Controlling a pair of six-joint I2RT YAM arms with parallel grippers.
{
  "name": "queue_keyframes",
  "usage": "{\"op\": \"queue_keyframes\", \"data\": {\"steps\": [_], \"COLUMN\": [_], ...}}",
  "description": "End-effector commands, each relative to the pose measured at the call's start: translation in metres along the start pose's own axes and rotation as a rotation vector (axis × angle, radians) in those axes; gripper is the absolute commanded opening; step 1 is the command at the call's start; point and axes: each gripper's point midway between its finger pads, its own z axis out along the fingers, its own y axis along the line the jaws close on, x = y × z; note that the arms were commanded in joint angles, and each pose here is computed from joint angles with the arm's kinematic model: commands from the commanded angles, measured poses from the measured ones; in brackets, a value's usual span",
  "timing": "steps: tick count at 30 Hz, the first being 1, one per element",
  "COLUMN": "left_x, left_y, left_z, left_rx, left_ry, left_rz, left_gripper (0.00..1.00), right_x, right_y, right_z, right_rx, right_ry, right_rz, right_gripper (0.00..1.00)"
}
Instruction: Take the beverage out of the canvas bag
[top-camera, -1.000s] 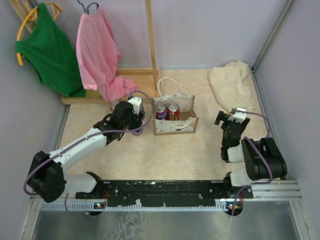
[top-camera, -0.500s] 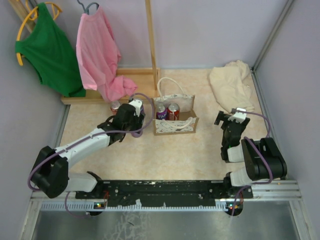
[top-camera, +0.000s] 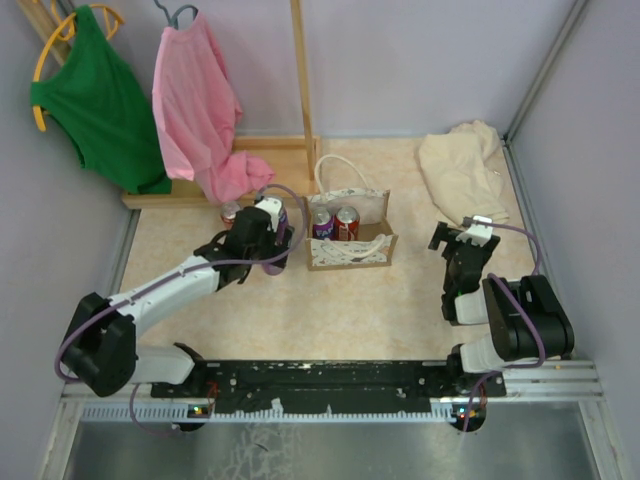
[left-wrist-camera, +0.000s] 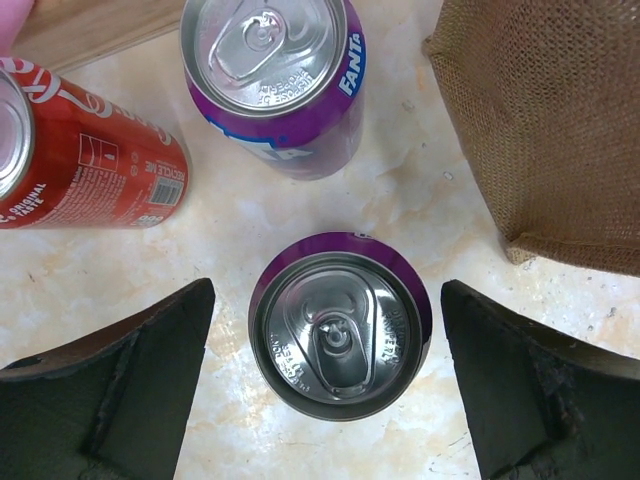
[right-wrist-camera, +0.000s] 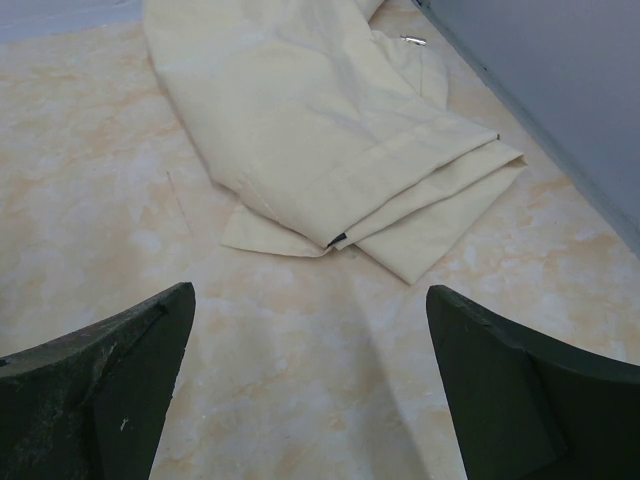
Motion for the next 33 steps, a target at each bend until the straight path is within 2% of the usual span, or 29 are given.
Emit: {"op": "queue_keyframes", "data": {"steps": [1, 8, 15, 23, 26, 29, 33], "left_x": [-0.033, -0.094, -0.154, -0.211, -0.225, -0.231, -0.227], "left_y": [0.003, 0.008, -0.008, -0.058, -0.078, -0.100, -0.124], "left_z": [-0.015, -0.056, -0.087, -0.087, -0.083, -0.074, -0.052], "left_rx": [-0.003, 0.022, 0.140, 0.363, 0.452, 0.526, 0.600], "left_ry": [-0.072, -0.206, -0.337, -0.462, -0.496, -0.514, -0.480], "left_rz": [-0.036, 0.006, 0.067, 0.197, 0.247, 0.299, 0.373], "left_gripper": [1.00, 1.00, 1.00, 0.95, 0.89, 0.82, 0.80], "right_x": [-0.015, -0.015, -0.015, -0.015, -0.015, -0.015, -0.015], "right_y": [0.002, 0.002, 0.002, 0.002, 0.002, 0.002, 0.003], "right_z": [0.004, 0.004, 0.004, 0.004, 0.004, 0.004, 0.004], "right_rx": [0.005, 0.005, 0.006, 0.005, 0.006, 0.006, 0.005], "right_ry": [-0.051, -0.051, -0.052, -0.051, -0.052, -0.051, -0.052], "right_rz": [0.008, 0.008, 0.009, 0.008, 0.009, 0.009, 0.010], "right_gripper": [0.99, 0.99, 0.99, 0.99, 0.99, 0.99, 0.99]}}
